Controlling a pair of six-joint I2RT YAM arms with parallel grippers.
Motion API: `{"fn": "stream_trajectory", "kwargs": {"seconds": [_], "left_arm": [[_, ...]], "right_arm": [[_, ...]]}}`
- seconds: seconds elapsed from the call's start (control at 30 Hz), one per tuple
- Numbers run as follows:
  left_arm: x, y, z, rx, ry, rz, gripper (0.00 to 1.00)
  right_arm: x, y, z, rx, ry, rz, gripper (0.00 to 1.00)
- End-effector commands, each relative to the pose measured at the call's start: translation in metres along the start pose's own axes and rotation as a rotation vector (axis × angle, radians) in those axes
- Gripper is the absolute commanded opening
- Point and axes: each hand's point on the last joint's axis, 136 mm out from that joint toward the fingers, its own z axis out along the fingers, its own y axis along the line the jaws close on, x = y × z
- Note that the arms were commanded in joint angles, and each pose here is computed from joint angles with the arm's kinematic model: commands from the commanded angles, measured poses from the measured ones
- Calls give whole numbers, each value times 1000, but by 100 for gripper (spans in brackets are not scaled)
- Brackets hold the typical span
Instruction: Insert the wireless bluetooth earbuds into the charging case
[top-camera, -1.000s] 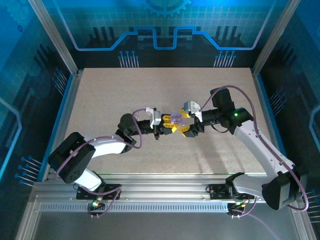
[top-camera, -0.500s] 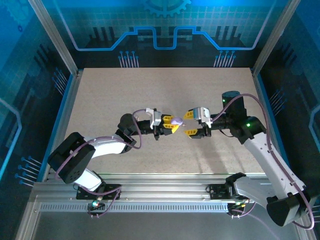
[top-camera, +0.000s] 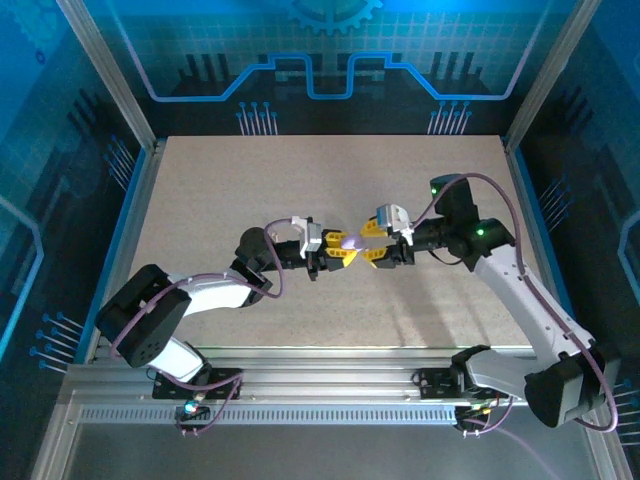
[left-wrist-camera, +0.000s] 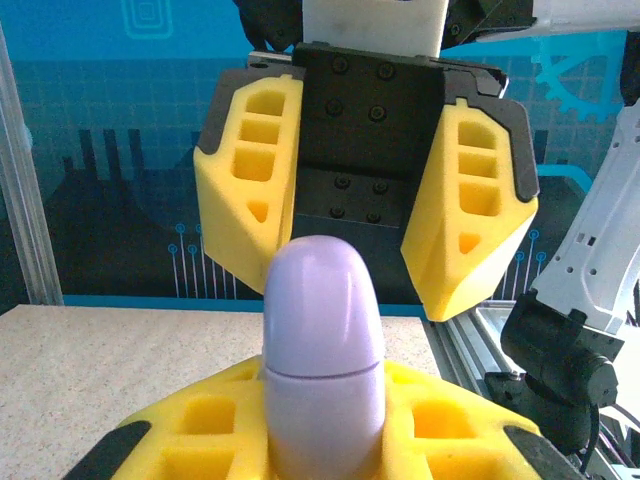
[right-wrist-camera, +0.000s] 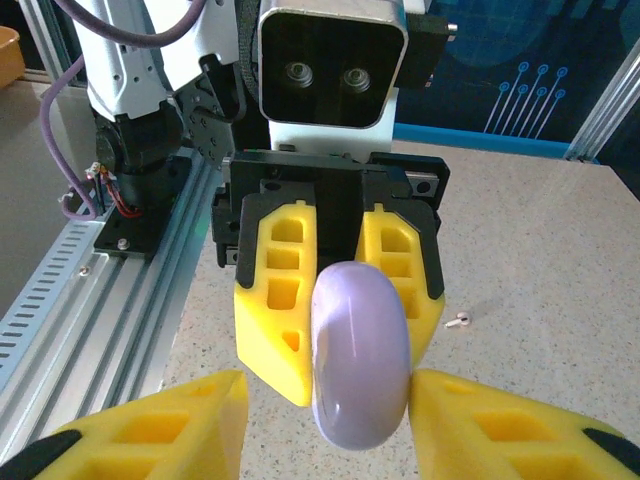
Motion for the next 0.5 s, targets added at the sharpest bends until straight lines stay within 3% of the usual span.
{"fn": "stream_trajectory", "kwargs": {"seconds": [0.0, 0.47], "left_arm": [[-10, -6, -1, 19, -29, 34, 10], [-12, -7, -2, 20, -33, 39, 9]], "right_arm": [[-11, 1, -2, -28, -36, -12, 47], [-8, -4, 3, -59, -40, 11, 37]]}}
